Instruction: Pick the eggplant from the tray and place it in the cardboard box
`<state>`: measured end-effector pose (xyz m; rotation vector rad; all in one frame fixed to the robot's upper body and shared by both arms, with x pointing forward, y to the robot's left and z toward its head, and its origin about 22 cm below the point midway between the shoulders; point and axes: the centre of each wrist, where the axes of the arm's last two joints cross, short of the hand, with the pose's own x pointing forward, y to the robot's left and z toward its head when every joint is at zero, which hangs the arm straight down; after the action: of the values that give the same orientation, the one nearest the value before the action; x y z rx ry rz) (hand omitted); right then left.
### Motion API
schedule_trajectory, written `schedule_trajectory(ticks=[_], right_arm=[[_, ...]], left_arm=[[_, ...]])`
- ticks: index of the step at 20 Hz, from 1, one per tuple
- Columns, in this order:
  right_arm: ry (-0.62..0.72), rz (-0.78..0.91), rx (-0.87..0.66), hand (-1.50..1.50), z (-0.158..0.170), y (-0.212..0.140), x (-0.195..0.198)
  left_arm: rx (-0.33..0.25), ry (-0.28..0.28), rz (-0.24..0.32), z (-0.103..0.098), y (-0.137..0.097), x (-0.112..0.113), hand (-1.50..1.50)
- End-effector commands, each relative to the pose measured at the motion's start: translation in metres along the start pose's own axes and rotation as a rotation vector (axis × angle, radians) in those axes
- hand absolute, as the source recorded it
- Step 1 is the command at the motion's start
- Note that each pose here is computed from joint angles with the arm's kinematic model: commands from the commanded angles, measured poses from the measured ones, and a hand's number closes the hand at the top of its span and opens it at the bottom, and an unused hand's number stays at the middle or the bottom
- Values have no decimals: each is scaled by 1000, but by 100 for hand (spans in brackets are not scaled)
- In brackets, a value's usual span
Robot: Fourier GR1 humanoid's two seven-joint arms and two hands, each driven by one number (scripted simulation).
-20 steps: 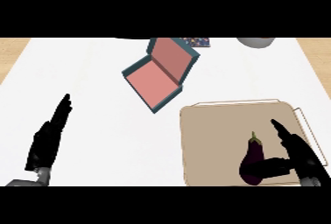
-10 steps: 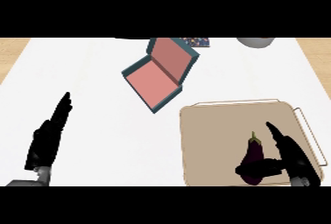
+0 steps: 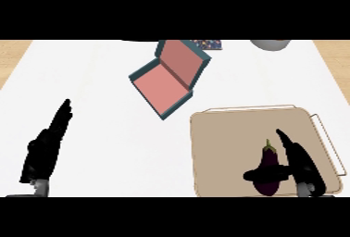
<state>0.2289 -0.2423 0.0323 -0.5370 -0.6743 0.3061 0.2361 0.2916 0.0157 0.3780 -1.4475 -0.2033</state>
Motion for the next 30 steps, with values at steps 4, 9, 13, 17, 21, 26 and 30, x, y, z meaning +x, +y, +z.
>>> schedule_trajectory(ticks=[4,9,13,17,21,26,30], right_arm=[[26,3,12,-150,0,1,1],[43,24,30,-150,10,16,-2],[64,49,48,-150,-25,24,-5],[37,-26,63,150,-11,39,-5],[25,93,-99,150,-12,26,-7],[-4,151,-210,150,-27,24,4],[-313,520,-287,150,-33,-18,42]], left_arm=[[7,-8,5,-4,10,-18,0],[4,-3,13,-15,-9,-12,0],[9,-13,-7,-12,3,-7,0],[27,-5,6,-4,-15,-9,0],[-2,3,11,-5,-13,-14,0],[-14,2,-5,17,-14,-6,0],[-39,-32,-8,-8,-14,-1,0]])
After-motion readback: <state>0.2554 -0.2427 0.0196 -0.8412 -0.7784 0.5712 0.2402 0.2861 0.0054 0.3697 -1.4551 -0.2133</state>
